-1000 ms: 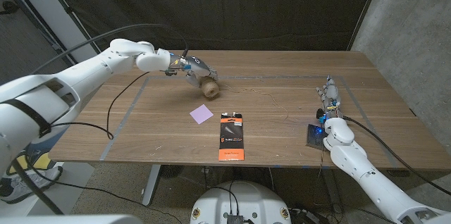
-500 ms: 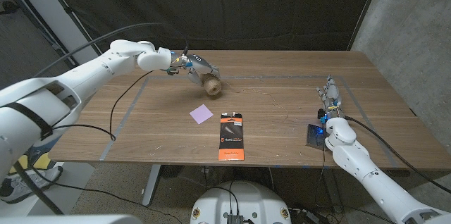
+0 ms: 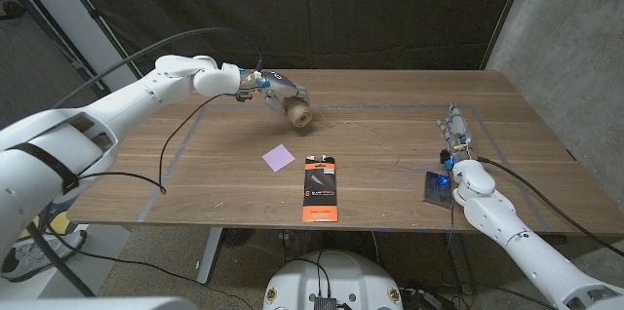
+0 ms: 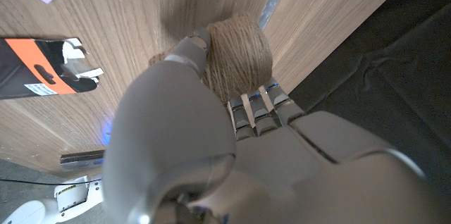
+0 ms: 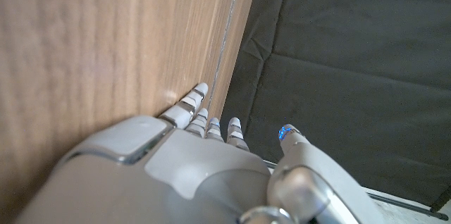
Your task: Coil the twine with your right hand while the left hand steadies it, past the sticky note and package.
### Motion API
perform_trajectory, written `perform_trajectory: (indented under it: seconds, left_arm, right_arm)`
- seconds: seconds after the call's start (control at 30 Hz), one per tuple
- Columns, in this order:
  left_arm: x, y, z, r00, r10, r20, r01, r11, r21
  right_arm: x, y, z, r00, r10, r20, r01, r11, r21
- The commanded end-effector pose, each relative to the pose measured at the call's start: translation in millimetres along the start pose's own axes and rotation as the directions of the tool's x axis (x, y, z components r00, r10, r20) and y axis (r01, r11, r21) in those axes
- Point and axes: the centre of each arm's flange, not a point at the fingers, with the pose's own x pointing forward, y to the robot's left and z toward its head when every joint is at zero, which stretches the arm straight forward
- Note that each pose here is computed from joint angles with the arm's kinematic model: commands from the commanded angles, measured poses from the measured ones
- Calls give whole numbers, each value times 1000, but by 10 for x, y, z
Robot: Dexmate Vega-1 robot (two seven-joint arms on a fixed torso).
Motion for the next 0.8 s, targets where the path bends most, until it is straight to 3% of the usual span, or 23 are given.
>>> perform_trajectory:
  seconds: [0.03,0.33,0.8]
  left_arm:
    - [29,63,0,999,31,-12,-31,999,-31]
    - [48,60,-4,999,35,-13,-35,999,-40]
    - [54,40,4,999,33,-10,-34,999,-28]
  right_arm:
    - [54,67,72,999,50,-3,-50,997,-52]
    - [74,102,179,997,70,21,-68,994,-84]
    - [-33,130,578,986,99,134,-78,985,-154]
